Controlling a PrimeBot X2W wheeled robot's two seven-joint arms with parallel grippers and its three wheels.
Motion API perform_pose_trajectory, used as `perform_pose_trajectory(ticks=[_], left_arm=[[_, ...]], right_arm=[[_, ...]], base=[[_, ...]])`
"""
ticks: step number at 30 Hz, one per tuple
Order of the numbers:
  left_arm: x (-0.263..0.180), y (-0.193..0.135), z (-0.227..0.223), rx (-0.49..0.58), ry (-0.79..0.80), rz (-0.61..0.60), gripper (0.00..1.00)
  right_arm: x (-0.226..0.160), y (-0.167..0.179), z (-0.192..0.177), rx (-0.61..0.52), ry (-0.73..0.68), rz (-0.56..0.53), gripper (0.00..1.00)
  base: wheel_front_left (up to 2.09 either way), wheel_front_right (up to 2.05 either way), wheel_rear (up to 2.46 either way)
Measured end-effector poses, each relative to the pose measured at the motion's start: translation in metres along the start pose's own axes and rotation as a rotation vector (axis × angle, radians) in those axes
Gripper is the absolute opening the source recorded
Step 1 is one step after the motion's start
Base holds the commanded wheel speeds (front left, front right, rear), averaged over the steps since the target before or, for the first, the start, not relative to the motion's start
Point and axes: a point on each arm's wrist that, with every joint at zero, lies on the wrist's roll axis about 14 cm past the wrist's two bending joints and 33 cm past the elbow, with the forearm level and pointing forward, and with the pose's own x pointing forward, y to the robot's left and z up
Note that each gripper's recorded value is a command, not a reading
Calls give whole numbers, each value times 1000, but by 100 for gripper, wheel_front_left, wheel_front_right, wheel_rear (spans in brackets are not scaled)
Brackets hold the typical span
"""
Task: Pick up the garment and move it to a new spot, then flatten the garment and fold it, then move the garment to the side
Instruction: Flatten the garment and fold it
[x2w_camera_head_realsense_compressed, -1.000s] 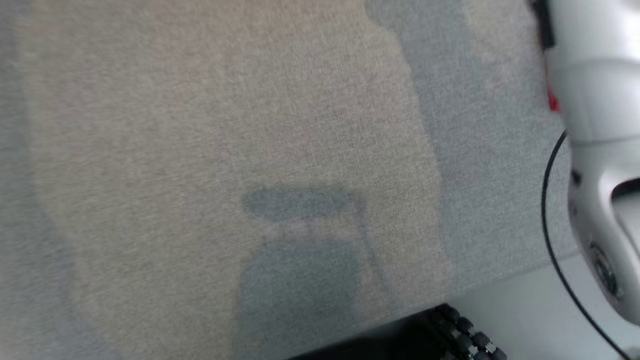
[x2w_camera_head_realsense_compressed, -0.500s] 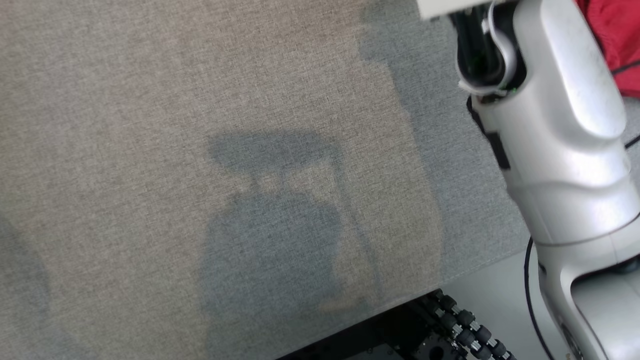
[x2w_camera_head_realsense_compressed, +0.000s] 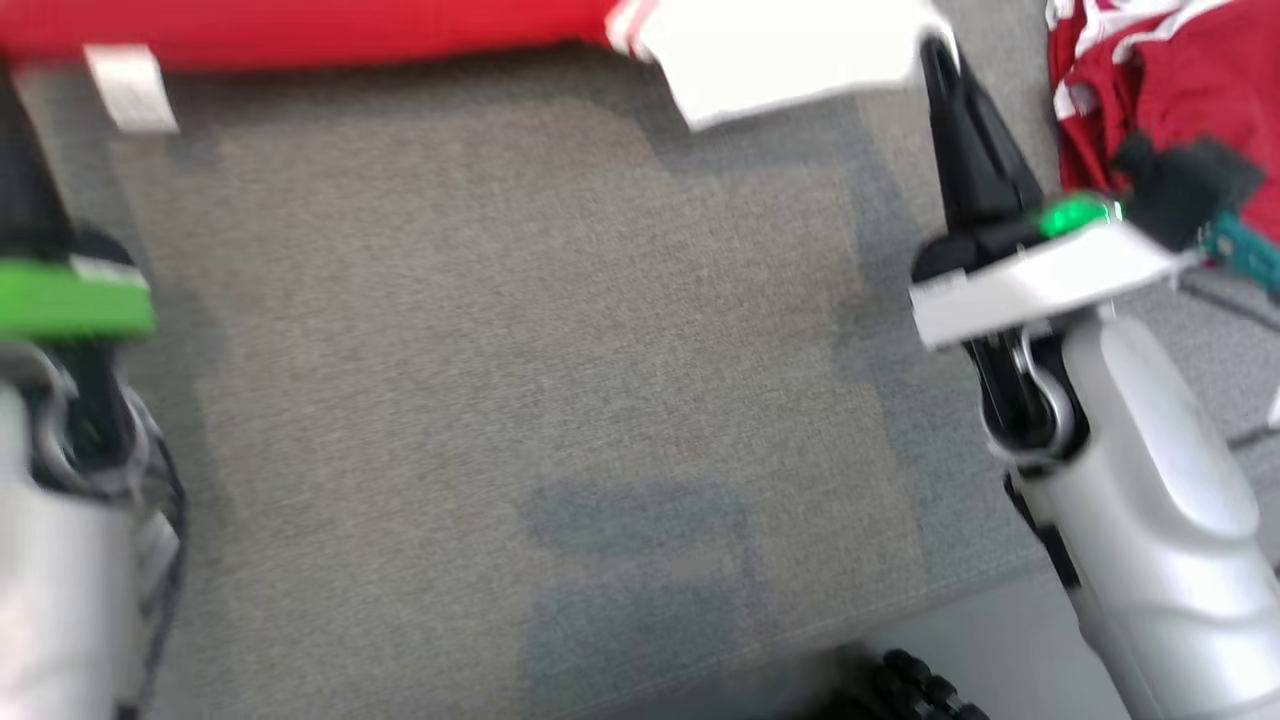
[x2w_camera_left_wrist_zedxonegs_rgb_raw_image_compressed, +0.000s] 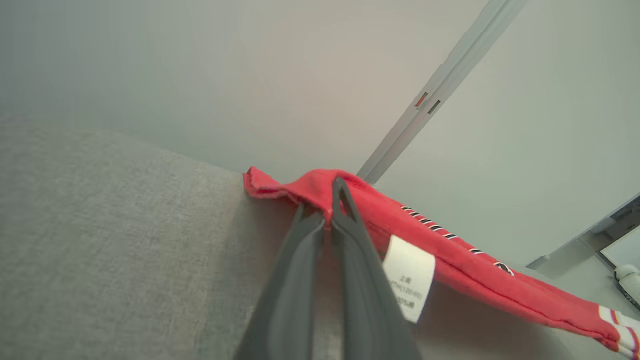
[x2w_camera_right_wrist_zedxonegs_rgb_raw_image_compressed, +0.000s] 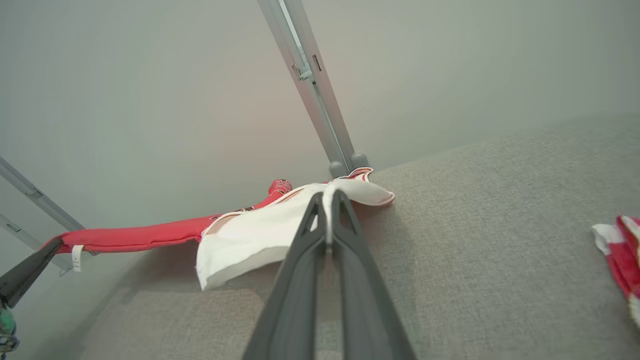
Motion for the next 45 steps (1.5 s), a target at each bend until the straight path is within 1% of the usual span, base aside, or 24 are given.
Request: perform_pose_trajectory(ticks=[1, 2, 4, 8, 14, 19, 22, 31, 37, 45], left_arm=[[0, 0, 0, 0, 0, 0, 0], [-29, 2, 0, -25, 8, 26, 0], [-58, 4, 2, -53, 5, 59, 0], [-111, 5, 5, -100, -4, 129, 0], [-179, 21, 14, -98, -27, 262, 0], [-219, 27, 14, -102, -13, 321, 0], [-234, 26, 13, -131, -11, 335, 0], [-254, 18, 18, -129, -17, 324, 0], [-264, 11, 12, -131, 5, 308, 0], [-280, 2, 4, -136, 35, 290, 0]], right_arm=[[0, 0, 0, 0, 0, 0, 0], [-18, -2, -4, 16, 19, -19, 0], [-35, -1, -8, 44, 37, -39, 0], [-67, -5, -10, 56, 50, -80, 0], [-109, 10, -25, 73, 114, -93, 0], [-138, 19, -31, 82, 156, -104, 0], [-150, 24, -29, 85, 161, -108, 0], [-183, 34, -28, 113, 180, -124, 0], [-198, 35, -23, 125, 175, -143, 0], [-220, 35, -24, 133, 200, -162, 0]], base=[[0, 0, 0], [0, 0, 0], [0, 0, 0], [0, 0, 0], [0, 0, 0], [0, 0, 0], [0, 0, 0], [0, 0, 0], [0, 0, 0], [0, 0, 0]])
